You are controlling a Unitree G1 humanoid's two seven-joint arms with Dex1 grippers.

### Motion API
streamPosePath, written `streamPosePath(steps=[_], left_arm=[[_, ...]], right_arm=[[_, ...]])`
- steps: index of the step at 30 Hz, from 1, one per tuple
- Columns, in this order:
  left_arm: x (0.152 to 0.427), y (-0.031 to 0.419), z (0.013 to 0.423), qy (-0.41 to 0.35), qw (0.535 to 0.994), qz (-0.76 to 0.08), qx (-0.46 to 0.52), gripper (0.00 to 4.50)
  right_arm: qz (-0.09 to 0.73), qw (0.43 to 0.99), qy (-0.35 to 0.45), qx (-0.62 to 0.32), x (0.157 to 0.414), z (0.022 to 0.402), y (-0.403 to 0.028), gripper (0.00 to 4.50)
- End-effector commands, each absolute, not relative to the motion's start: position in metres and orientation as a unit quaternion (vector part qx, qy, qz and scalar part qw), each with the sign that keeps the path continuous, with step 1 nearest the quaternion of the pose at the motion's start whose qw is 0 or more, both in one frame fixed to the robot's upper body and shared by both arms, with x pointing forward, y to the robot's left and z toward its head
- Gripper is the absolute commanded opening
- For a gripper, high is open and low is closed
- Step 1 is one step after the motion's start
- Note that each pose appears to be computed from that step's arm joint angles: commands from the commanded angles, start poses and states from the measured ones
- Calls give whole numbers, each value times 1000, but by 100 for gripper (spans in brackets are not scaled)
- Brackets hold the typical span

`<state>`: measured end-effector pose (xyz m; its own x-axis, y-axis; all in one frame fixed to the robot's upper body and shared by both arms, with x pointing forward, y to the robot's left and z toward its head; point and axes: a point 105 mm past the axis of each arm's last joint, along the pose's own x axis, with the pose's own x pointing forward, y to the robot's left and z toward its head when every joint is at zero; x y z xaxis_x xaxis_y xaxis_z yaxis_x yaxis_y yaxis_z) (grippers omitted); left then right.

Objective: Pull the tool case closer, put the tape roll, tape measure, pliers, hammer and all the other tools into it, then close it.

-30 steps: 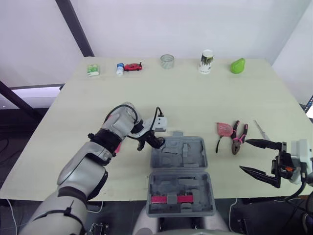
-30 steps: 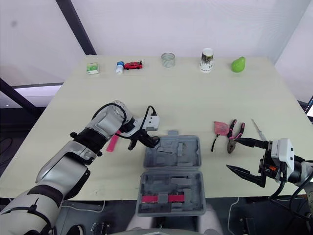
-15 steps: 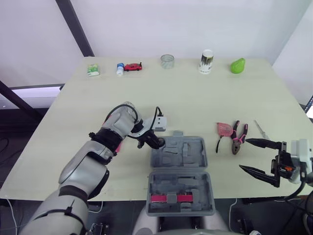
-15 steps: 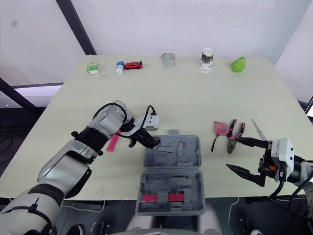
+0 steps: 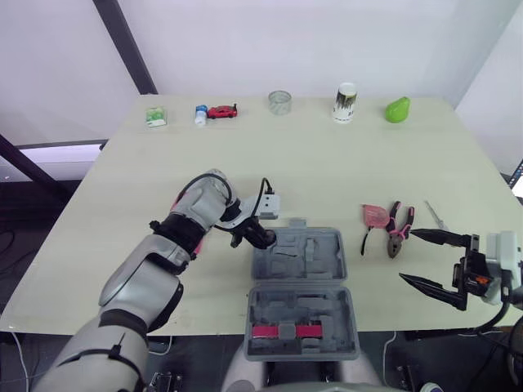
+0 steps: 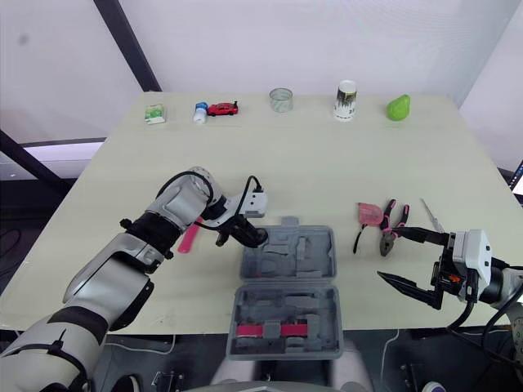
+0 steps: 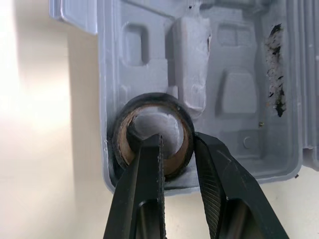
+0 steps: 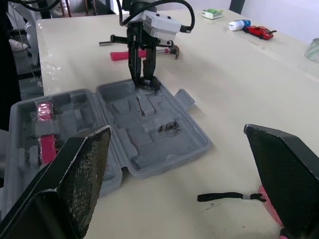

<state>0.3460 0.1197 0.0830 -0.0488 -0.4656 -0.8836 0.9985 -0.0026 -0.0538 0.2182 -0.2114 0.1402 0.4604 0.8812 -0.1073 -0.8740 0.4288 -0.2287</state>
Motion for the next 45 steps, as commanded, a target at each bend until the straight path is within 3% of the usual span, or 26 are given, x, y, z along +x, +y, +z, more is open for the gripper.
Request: streamPosePath(steps=[1,3,6,9,24,34,40,43,45], left_arm=[[347,116,98,364,589,-625,360,101],[349,117,96,363,591,-621,364,101],[351,119,94,362,592,-614,375,161],[352,119,95,356,591,-616,379,283],[349,103,127,301,597,-642,376,283],[336,103,139,178,674,-688,202,283],[317,125,136,141,702,-695,65,283],[317,133,129,156,700,-692,77,283],[320,133,132,147,702,-692,78,230]], right_arm=[[518,844,-32,-134,219,147,-211,450],[518,844,-32,-133,220,146,-211,450],[517,845,-32,-133,220,146,-211,450],[516,846,-33,-133,221,146,-211,450],[513,847,-37,-135,224,146,-210,450],[507,851,-43,-134,224,145,-207,450],[496,856,-54,-133,226,143,-204,450],[494,857,-62,-134,229,144,-202,450],[489,859,-68,-134,231,144,-201,450]])
